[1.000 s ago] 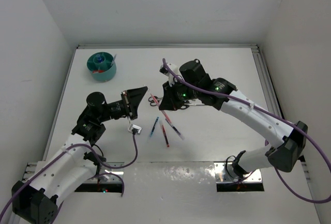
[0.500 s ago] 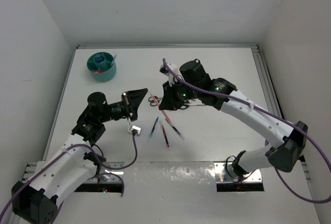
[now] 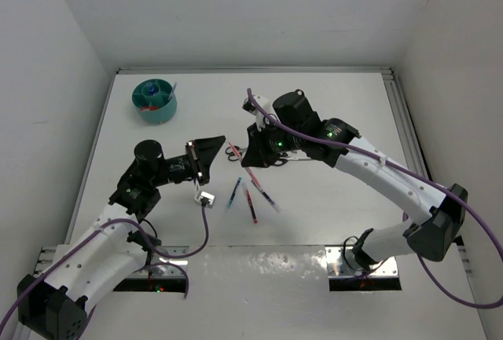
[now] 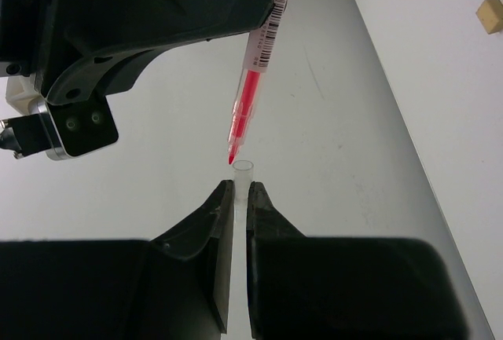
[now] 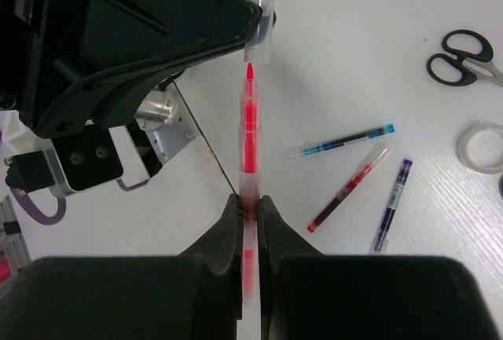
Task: Sort the stationery into containers
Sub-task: Close the pen cap on the pen.
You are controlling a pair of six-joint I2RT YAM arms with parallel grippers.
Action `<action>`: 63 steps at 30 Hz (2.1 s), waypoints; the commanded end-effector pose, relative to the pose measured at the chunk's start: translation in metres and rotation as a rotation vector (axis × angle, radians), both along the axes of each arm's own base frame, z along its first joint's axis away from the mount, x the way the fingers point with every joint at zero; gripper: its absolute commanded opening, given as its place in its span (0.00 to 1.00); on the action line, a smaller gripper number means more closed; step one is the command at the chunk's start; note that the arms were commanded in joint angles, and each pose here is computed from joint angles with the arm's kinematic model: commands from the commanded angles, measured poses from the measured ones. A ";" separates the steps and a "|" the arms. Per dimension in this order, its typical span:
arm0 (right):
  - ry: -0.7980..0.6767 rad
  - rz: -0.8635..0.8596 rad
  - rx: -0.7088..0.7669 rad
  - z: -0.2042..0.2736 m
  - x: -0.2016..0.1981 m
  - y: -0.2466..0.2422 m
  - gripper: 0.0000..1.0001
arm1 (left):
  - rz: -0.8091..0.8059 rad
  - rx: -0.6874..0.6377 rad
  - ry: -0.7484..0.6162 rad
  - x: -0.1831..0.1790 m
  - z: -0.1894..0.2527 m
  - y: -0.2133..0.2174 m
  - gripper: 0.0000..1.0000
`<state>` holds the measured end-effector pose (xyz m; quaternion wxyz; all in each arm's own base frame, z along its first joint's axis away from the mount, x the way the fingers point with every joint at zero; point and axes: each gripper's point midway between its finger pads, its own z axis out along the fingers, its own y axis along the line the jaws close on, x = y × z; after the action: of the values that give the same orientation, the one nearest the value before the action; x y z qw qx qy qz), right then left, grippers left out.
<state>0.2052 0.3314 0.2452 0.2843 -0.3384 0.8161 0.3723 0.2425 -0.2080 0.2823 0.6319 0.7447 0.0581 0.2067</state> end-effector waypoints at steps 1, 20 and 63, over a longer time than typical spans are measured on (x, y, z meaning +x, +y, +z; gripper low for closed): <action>-0.039 0.008 0.051 0.018 0.002 0.008 0.00 | -0.046 0.059 -0.201 -0.007 0.016 -0.006 0.00; -0.039 0.008 0.048 0.017 0.004 0.009 0.00 | -0.041 0.042 -0.207 -0.005 0.019 -0.006 0.00; 0.055 0.158 0.111 0.032 -0.009 0.033 0.00 | -0.330 0.207 -0.308 -0.045 -0.027 -0.022 0.00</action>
<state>0.2011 0.3437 0.2302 0.2150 -0.3470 0.8291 0.3821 0.2275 -0.2157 0.2444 0.6192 0.7735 0.0648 0.1188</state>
